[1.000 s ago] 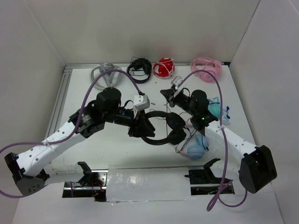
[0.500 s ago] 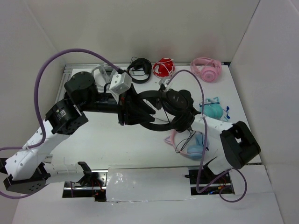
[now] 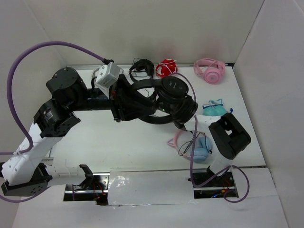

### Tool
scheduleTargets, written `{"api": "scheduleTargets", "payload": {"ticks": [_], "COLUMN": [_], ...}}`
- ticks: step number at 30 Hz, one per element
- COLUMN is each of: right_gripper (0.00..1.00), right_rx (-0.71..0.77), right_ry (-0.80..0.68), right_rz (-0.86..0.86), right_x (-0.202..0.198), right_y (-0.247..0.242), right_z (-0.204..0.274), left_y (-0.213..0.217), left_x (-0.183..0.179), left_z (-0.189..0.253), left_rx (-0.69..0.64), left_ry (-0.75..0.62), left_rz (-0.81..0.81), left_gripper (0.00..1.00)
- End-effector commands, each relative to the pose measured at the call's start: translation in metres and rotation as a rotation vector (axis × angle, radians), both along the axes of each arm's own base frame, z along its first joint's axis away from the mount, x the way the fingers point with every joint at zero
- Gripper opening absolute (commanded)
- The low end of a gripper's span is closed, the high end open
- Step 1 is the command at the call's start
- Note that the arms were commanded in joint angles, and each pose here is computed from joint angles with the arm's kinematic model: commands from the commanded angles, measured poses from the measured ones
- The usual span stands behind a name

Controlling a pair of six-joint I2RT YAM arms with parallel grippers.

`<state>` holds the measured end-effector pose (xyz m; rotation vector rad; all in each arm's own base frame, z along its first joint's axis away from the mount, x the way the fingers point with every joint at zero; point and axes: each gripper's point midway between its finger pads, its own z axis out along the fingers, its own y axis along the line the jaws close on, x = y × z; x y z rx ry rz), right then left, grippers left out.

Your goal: Wrap the headphones

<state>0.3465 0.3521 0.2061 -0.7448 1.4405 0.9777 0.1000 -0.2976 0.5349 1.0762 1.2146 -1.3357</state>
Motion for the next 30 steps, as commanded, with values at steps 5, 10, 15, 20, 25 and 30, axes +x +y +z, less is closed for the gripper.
{"api": "scheduleTargets", "payload": {"ticks": [5,10,15,20,25,30], "right_gripper": [0.00,0.00,0.00,0.00,0.00,0.00], "right_rx": [0.060,0.077,0.037,-0.021,-0.023,-0.041], "right_ry": [0.078,0.187,0.316,0.348,0.354,0.352], "right_rz": [-0.005,-0.216,-0.549,-0.726,-0.789,-0.873], "right_x": [-0.043,-0.047,-0.036,-0.030,-0.035,-0.040], "right_y": [-0.012,-0.048,-0.106,-0.141,-0.160,-0.182], "right_z": [-0.032,-0.042,-0.068,-0.081,-0.072,-0.071], "left_y": [0.013,0.021,0.036,0.062,0.090,0.122], "left_x": [0.027,0.059,0.085,0.130,0.195,0.234], "left_z": [0.038,0.033,0.010,-0.024,-0.069,-0.101], "left_rx": [-0.123,-0.100,-0.047,0.009,0.064,0.043], "left_ry": [-0.023,0.009,0.064,0.213,0.389,0.511], "left_rz": [0.208,0.388,0.522,0.574,0.585,0.688], "left_gripper": [0.00,0.00,0.00,0.00,0.00,0.00]}}
